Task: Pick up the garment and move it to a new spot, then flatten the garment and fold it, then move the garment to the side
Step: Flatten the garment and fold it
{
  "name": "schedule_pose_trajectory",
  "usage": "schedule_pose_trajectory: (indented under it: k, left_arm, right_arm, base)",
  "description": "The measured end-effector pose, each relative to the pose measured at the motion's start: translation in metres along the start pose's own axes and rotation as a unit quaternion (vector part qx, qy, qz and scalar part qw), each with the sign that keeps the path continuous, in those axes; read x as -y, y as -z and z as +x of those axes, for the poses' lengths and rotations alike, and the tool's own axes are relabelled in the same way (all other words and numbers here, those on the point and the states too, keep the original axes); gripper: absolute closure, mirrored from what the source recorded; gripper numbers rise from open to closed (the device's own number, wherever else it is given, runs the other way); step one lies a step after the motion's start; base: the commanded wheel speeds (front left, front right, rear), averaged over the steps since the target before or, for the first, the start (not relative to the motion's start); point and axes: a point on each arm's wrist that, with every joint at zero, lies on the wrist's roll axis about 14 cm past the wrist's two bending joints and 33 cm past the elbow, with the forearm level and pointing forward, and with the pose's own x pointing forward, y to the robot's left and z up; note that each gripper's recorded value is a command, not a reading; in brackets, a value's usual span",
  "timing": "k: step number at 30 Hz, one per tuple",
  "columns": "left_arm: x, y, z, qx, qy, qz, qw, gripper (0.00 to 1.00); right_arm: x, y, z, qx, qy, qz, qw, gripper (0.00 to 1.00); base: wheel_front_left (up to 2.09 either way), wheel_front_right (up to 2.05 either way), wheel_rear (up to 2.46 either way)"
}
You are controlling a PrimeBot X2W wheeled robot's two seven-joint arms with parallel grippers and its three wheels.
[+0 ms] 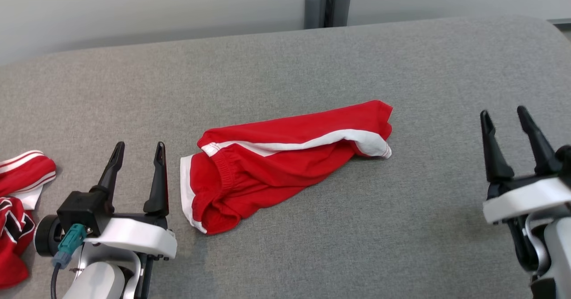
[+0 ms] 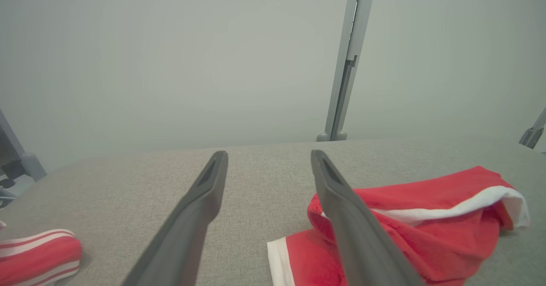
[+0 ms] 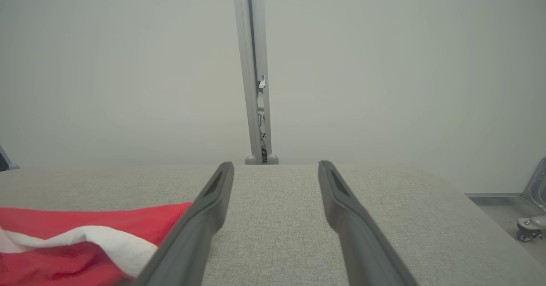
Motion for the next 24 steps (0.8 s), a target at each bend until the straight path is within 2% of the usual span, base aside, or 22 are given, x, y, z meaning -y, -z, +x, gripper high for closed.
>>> schedule_pose_trajectory:
  k: [10,19,24]
  left_arm:
    - [0.006,-0.001,-0.017,-0.005,0.002,0.0,1.0,0.0]
    - [0.009,0.002,-0.016,-0.012,0.006,-0.002,1.0,0.0]
    - [0.024,0.001,0.001,-0.023,0.031,-0.009,0.999,0.0]
  right_arm:
    - [-0.011,-0.004,-0.037,0.0,0.012,-0.005,1.0,0.0]
    - [-0.017,-0.001,-0.038,-0.01,0.01,-0.008,1.0,0.0]
    - [-0.017,0.0,-0.036,-0.013,0.01,-0.011,1.0,0.0]
  base:
    - [0.0,0.0,0.0]
    - [0.0,0.0,0.0]
    - [0.0,0.0,0.0]
